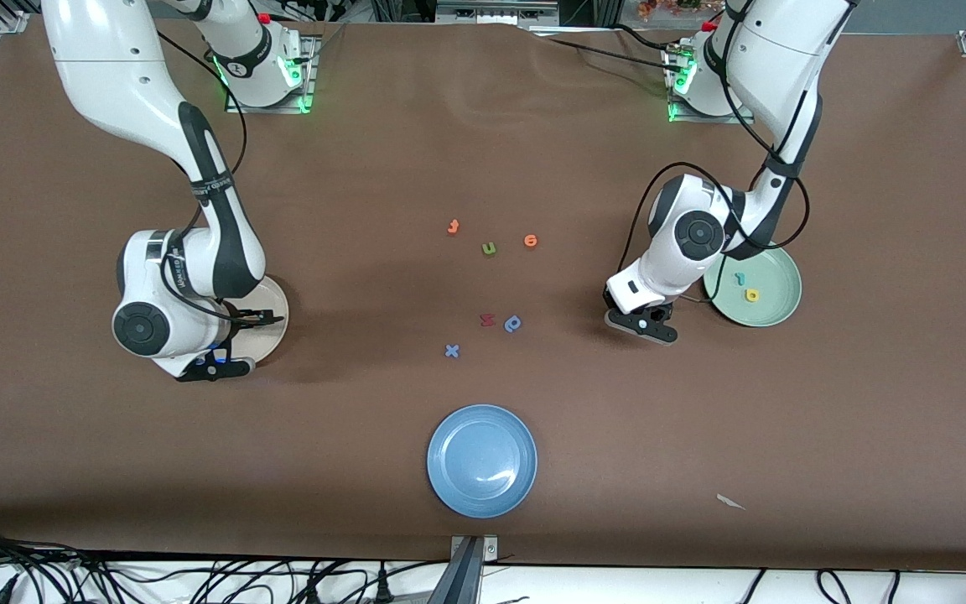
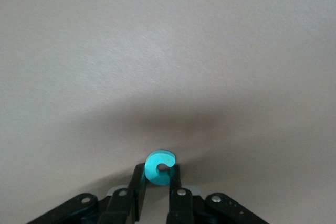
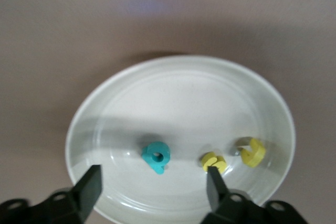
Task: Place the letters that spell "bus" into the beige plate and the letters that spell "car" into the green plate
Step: 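Drop the p on the beige plate while the left gripper carries c, then drop the c on the green plate while the right gripper withdraws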
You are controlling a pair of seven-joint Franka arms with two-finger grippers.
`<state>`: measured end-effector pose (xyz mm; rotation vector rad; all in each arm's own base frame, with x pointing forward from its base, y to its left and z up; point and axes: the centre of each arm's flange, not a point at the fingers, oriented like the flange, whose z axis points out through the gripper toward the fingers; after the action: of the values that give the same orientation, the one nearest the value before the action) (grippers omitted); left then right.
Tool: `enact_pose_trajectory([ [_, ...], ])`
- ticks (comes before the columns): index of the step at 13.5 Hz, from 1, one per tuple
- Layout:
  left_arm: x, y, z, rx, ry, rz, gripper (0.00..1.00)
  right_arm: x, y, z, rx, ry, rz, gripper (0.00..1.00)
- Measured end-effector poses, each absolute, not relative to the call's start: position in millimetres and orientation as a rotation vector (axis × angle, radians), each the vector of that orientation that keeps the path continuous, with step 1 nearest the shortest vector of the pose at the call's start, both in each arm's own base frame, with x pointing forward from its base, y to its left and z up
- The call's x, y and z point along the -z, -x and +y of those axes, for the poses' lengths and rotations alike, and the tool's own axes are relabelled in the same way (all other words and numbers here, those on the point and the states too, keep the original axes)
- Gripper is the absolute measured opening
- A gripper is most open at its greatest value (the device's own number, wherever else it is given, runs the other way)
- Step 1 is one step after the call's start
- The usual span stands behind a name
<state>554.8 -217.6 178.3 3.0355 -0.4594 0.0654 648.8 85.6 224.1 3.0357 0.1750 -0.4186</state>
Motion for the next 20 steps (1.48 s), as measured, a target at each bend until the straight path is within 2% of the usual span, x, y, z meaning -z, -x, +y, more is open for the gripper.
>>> enact_pose_trajectory([
  [1,-185.2,-560.8,-201.7,-0.044,-3.044,-0.428,0.22,-239.0,-654.2,87.0,0.377,-3.045,0.177,1.0],
  [6,-240.0,-576.9,-79.8,0.16,-3.047,-0.367,0.22,-333.8,-675.9,72.6,0.134,-3.083,0.139,1.0],
  [10,-244.1,-547.1,-18.3,0.291,-3.068,-0.418,0.22,-410.0,-673.2,49.6,0.015,-3.103,0.084,1.0],
  [14,-249.1,-522.3,50.2,0.311,-3.04,-0.541,0.26,-472.5,-663.5,33.6,-0.009,-3.117,0.046,1.0],
  [20,-249.0,-518.5,68.7,0.314,-3.035,-0.554,0.84,-485.4,-647.3,29.5,0.031,-3.133,0.039,1.0],
])
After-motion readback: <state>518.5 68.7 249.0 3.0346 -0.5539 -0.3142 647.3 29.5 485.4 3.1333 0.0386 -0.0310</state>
